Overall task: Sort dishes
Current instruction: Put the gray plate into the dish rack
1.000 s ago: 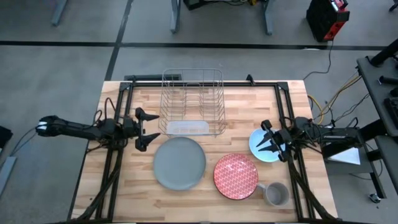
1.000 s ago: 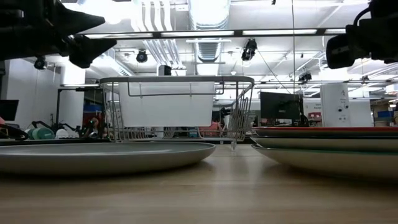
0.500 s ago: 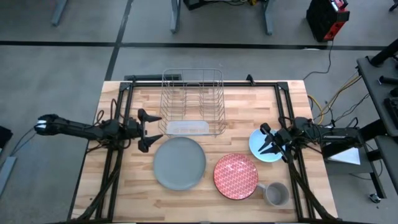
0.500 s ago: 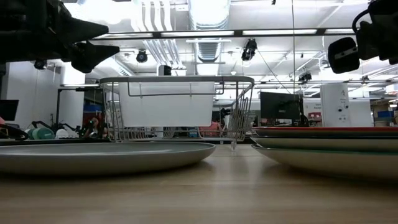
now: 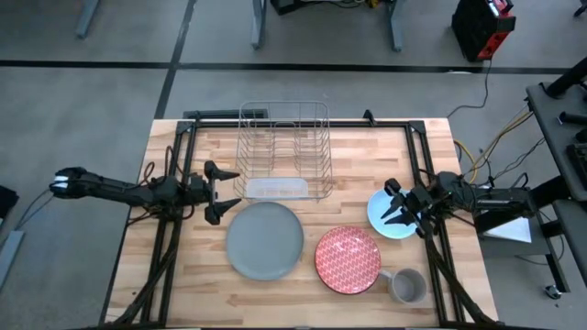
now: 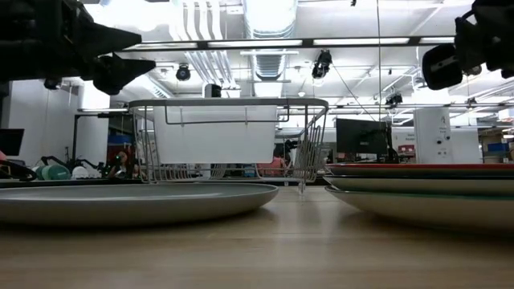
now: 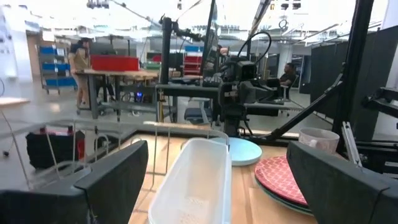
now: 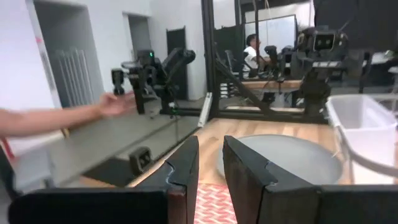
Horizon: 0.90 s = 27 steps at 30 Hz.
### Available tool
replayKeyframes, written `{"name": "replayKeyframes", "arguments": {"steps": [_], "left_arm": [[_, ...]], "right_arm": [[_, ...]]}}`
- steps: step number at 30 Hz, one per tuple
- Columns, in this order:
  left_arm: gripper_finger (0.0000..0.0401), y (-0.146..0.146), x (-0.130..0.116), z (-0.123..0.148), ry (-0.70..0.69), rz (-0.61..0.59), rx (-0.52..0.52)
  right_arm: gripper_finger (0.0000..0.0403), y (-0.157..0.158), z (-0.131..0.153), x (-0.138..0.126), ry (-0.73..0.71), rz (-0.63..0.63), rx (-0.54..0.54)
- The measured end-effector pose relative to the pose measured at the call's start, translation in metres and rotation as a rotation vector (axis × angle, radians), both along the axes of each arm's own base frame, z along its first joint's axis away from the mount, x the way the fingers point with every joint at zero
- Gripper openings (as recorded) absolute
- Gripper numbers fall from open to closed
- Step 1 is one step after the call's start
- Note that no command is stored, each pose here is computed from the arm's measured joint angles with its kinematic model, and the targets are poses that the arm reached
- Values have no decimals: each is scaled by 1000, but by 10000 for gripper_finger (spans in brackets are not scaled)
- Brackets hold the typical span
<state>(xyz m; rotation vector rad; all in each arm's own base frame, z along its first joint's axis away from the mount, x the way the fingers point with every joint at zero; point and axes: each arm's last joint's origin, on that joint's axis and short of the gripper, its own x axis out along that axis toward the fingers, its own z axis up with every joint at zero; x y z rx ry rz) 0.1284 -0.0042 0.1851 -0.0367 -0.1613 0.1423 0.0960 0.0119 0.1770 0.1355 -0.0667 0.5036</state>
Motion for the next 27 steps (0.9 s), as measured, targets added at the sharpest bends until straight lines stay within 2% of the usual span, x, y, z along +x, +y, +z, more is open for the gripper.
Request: {"name": "replayKeyframes", "arguments": {"steps": [2, 9, 13, 15, 20, 27], "left_arm": [[374, 0, 0, 1, -12, -3, -17], [374, 0, 0, 2, -36, -16, -89], [374, 0, -3, 15, -205, -79, -315], [374, 0, -6, 22, -288, -100, -352], [374, 1, -10, 30, -376, -103, -322], [374, 1, -10, 31, -387, -96, -299]], "right_arm": [[70, 0, 0, 0, 24, 5, 44], [65, 0, 1, 0, 39, 10, 87], [55, 0, 3, 0, 44, 16, 129], [51, 0, 6, -1, -8, 10, 99], [44, -2, 7, 0, -57, -88, 43], [54, -5, 7, 2, -111, -215, -84]]}}
